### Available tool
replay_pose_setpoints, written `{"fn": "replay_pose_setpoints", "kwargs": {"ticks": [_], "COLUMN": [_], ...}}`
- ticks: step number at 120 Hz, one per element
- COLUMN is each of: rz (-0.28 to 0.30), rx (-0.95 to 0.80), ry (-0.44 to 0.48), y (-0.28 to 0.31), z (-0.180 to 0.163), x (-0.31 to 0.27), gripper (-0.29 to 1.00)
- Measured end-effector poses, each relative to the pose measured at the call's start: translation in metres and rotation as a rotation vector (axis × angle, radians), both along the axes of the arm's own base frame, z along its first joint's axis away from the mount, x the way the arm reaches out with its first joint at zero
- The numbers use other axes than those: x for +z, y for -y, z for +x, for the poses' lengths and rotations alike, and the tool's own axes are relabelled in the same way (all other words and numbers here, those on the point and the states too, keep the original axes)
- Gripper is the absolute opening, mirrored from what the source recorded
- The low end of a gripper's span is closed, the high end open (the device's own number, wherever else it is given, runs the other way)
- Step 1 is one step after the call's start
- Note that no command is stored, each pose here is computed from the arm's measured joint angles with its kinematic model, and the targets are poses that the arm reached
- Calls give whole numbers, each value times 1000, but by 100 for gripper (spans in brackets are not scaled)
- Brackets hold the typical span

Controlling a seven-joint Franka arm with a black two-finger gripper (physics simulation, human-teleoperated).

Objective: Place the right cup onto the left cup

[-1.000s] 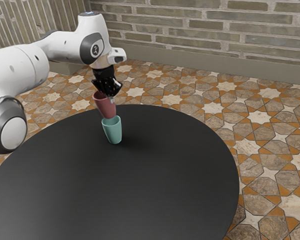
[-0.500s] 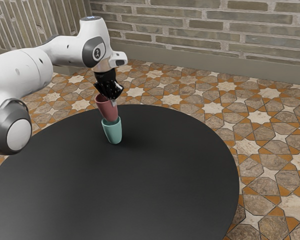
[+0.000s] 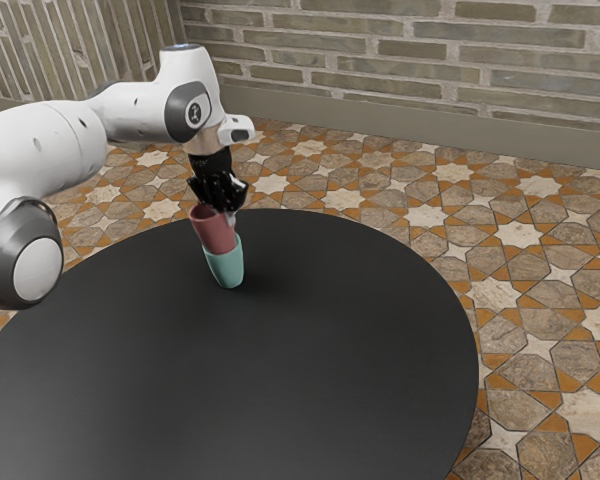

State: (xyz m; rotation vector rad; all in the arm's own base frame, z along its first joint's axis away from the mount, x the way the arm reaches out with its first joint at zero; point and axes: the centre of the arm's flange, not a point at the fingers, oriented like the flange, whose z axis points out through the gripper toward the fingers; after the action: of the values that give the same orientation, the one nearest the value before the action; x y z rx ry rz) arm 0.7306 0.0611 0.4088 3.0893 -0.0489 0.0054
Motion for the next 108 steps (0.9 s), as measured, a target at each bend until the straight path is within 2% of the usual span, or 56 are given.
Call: {"fn": "replay_pose_setpoints", "kwargs": {"ticks": [18, 38, 78, 92, 108], "rz": [-6, -12, -43, -5, 42], "rx": [-5, -18, -96, -129, -155], "ry": [21, 38, 85, 84, 62], "y": [7, 20, 71, 77, 74], "z": [-8, -29, -91, -122, -139], "x": [21, 56, 130, 150, 154], "gripper": [37, 55, 67, 68, 69]}}
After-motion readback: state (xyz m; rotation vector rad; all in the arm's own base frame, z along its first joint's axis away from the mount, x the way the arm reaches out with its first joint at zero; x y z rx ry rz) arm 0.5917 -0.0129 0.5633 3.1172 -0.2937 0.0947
